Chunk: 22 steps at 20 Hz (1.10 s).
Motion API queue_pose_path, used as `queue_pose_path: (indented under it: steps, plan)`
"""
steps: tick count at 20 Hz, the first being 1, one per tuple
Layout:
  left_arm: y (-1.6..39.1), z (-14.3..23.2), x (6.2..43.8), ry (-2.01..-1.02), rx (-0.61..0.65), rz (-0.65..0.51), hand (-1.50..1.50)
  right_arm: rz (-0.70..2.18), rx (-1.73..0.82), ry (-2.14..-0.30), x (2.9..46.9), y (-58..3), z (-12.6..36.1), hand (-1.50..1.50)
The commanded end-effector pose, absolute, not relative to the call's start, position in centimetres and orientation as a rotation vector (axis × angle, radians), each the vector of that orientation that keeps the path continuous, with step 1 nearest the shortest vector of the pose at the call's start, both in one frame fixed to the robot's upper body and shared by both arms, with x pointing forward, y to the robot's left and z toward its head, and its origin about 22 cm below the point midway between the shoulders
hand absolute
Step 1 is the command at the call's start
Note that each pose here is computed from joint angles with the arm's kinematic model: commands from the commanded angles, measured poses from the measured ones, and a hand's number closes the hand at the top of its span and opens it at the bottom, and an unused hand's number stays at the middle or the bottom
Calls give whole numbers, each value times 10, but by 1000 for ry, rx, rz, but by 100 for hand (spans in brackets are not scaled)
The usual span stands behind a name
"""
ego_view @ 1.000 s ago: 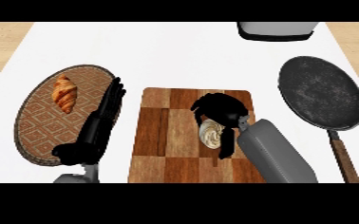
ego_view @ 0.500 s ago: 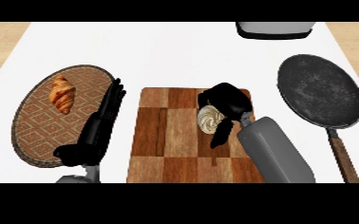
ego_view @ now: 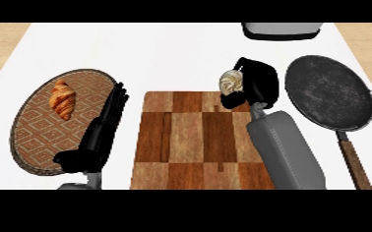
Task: Pick the cupcake from the cutting board and place it in the pan
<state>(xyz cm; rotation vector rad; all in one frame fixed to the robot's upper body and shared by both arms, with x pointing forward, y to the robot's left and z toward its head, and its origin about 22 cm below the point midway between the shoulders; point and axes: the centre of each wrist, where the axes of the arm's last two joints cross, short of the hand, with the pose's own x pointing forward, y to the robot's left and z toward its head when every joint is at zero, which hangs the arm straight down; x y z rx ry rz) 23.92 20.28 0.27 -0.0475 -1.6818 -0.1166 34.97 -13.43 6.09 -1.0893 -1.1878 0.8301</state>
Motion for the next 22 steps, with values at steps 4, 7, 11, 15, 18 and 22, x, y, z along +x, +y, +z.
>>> queue_pose_path:
  steps: [4,7,11,15,18,22]
  plan:
    - [199,10,246,-1685,-49,-130,0,429,-1280,-1271,330,-92,121,150]
    - [205,0,245,-1713,-38,-127,0,294,-1269,-1235,318,-100,125,150]
    - [206,14,249,-1700,-57,-130,0,156,-1282,-1223,331,-122,129,150]
    - [211,-1,245,-1702,-52,-130,0,59,-1322,-1228,333,-165,99,150]
    - [207,0,242,-1689,-50,-118,0,67,-1392,-1211,332,-215,97,150]
    - [211,4,240,-1692,-60,-128,0,69,-1564,-1167,329,-254,79,150]
